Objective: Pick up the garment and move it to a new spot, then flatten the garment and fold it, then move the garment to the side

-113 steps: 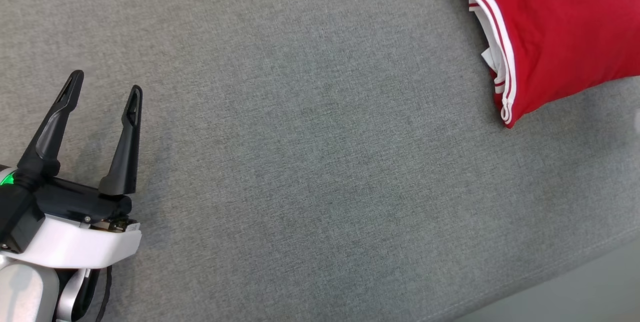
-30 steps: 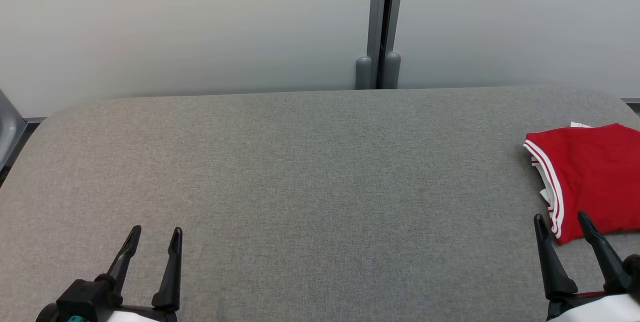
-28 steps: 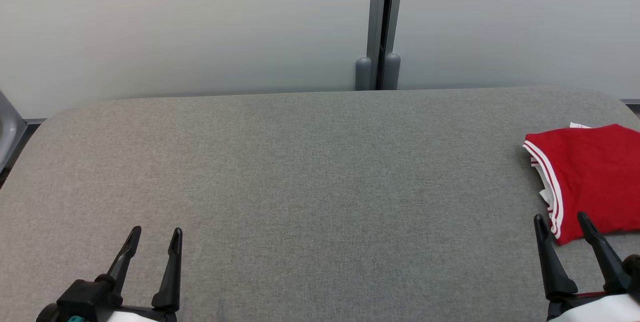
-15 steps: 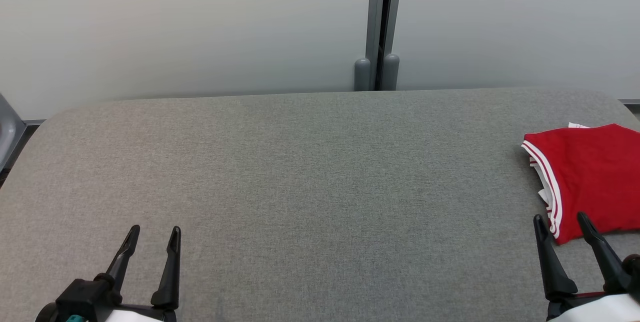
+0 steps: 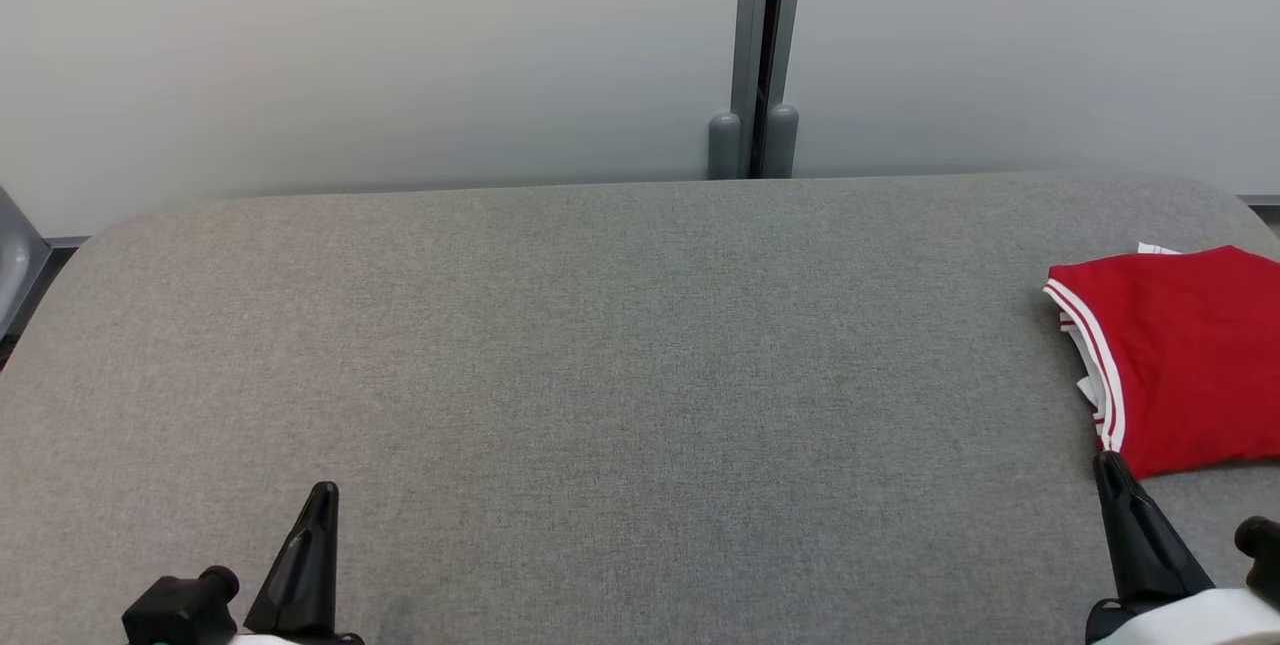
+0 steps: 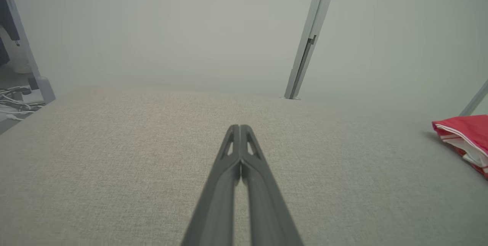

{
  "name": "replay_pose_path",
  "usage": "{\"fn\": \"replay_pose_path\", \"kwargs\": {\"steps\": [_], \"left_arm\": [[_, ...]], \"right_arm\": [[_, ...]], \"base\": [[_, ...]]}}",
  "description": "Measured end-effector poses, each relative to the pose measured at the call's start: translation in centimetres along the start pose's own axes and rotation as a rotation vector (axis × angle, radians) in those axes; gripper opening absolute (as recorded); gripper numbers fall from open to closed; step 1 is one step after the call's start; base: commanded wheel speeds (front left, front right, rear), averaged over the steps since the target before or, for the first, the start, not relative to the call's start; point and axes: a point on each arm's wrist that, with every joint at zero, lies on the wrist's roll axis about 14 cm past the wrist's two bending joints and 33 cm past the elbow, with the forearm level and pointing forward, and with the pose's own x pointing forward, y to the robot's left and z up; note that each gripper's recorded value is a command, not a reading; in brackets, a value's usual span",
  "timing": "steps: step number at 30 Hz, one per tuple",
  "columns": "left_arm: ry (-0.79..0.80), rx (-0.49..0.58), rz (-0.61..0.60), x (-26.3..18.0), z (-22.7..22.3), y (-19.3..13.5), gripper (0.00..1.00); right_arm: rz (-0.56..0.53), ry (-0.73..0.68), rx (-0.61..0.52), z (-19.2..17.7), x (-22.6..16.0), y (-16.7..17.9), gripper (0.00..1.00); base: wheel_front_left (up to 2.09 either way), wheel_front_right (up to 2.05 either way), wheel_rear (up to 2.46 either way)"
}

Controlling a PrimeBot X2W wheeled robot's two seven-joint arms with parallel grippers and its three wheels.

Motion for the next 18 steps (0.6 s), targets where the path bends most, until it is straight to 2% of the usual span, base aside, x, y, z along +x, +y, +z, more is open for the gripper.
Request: {"fn": "replay_pose_path", "kwargs": {"steps": [18], "left_arm": [[-0.006,-0.294,0.04,1.7,0.2,0.2,0.0]], "right_arm": [[-0.022,0.03,0.293,-0.5,2.3,-1.3,0.0]], "base": [[0.0,0.0,0.0]]}}
